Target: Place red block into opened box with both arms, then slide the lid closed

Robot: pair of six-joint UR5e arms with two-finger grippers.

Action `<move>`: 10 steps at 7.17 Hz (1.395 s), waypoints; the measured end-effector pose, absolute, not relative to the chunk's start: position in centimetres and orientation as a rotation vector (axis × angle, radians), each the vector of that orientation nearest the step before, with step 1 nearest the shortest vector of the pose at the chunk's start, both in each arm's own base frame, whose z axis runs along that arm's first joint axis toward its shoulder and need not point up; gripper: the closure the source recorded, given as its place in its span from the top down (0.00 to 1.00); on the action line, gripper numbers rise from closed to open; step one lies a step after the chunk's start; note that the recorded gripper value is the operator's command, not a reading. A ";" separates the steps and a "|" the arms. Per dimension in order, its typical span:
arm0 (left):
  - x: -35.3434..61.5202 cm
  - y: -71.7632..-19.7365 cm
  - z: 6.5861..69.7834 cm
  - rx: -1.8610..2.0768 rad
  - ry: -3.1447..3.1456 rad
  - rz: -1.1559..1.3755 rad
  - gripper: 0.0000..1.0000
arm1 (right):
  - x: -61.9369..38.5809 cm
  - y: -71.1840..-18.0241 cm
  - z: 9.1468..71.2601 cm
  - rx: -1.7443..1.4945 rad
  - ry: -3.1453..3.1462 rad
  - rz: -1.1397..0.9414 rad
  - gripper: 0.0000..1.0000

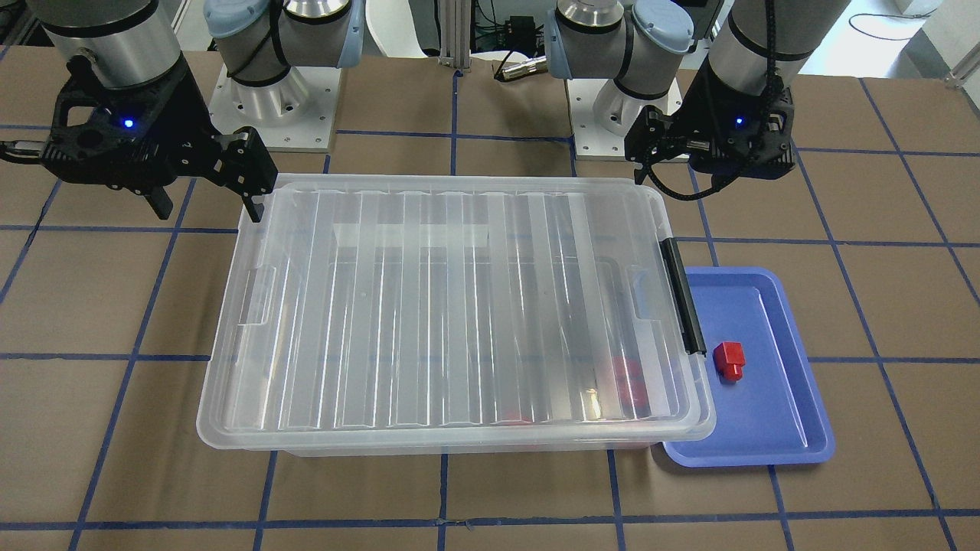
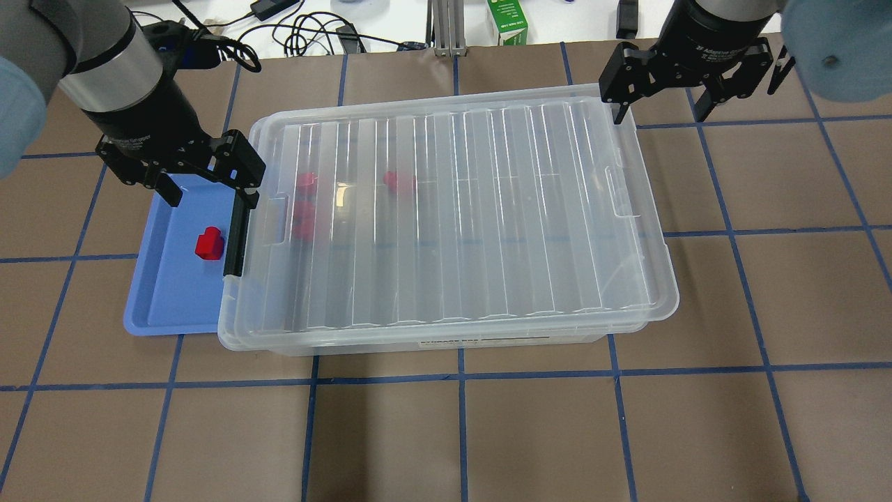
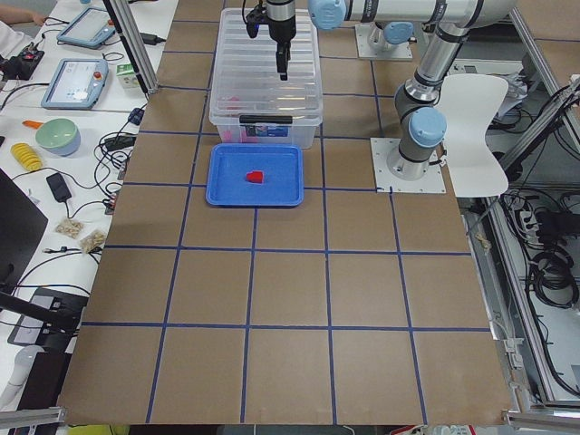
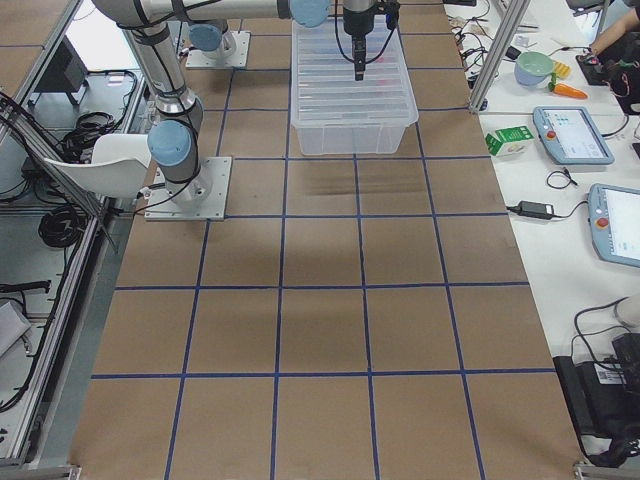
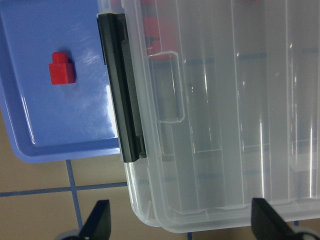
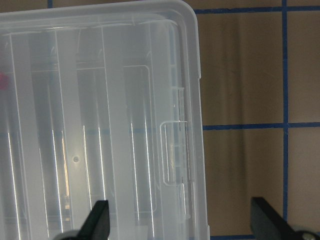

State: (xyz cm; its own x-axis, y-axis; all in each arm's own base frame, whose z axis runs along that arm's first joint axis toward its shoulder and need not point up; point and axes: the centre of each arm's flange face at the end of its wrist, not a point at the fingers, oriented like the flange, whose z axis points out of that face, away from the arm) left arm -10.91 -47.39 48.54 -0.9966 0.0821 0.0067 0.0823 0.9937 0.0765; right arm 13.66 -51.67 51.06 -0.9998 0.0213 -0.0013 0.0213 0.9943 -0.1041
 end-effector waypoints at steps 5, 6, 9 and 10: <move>-10.9 -47.4 48.4 -0.131 -3.133 -0.123 1.00 | 13.5 -51.8 51.1 0.029 3.135 -0.165 1.00; -10.9 -47.4 48.4 -0.131 -3.133 -0.125 1.00 | 13.2 -52.0 51.0 0.031 3.136 -0.162 1.00; -10.9 -47.4 48.4 -0.132 -3.133 -0.126 1.00 | 11.3 -52.8 49.7 -0.020 3.146 -0.126 1.00; -10.9 -47.4 48.4 -0.133 -3.133 -0.126 1.00 | 10.0 -53.4 47.7 -0.005 3.145 -0.068 1.00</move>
State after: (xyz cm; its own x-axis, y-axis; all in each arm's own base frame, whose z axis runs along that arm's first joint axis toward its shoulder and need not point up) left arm -10.90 -47.42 48.39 -0.9964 0.0846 0.0069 0.0848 0.9932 0.0803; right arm 9.98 -53.36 47.75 -1.0000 -0.0031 0.0043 -0.0033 0.9991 -0.0432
